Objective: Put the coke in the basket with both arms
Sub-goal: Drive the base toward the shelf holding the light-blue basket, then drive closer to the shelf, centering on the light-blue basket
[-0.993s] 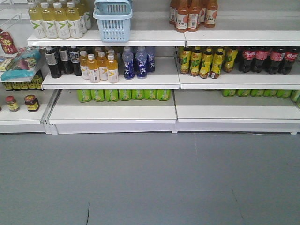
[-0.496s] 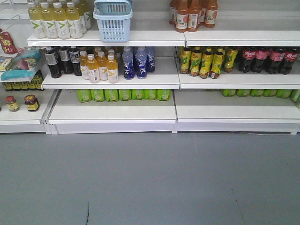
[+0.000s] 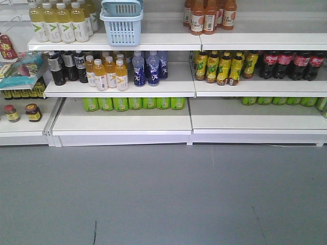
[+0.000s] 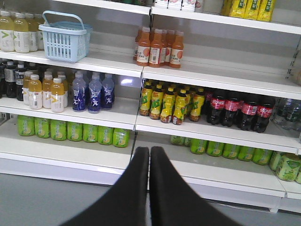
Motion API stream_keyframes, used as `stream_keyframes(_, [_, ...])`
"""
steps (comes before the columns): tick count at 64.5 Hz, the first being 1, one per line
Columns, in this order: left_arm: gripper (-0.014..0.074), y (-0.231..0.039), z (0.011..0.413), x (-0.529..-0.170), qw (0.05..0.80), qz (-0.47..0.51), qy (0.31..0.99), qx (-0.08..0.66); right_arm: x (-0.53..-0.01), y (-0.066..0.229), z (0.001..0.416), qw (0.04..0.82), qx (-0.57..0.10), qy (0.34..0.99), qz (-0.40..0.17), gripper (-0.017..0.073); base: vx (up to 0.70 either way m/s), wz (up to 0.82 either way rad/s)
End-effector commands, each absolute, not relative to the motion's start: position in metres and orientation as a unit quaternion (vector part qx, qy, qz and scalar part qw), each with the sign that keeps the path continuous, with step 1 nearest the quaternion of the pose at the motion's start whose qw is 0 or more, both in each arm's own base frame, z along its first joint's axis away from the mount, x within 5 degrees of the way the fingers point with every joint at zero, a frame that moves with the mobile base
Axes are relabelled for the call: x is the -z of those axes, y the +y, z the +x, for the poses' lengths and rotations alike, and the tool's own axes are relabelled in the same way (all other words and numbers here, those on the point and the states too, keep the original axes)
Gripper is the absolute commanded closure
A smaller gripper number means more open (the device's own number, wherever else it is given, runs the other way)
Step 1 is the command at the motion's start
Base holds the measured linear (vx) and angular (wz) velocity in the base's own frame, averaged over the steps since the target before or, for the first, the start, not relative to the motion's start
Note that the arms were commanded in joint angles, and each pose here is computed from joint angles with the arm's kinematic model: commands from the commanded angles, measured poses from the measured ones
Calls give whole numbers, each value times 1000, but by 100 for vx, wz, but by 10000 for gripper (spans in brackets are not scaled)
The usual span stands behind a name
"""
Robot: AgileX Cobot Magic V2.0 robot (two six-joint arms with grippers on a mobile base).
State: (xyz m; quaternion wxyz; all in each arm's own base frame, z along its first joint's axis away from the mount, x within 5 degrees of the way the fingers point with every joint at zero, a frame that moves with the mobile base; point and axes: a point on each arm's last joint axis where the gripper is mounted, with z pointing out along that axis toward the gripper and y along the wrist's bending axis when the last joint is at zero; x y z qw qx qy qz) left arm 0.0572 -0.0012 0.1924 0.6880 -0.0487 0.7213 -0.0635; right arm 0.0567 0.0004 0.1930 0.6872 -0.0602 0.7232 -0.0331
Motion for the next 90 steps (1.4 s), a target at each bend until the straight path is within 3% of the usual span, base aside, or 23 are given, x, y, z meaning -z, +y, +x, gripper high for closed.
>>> stream_keyframes(1, [600, -2, 56, -200, 718, -50, 690, 75, -196, 2, 56, 713, 34, 697, -74, 564, 3, -1])
stream_keyframes(90, [600, -2, 56, -200, 718, -50, 690, 75, -196, 2, 56, 713, 34, 697, -74, 564, 10, 6])
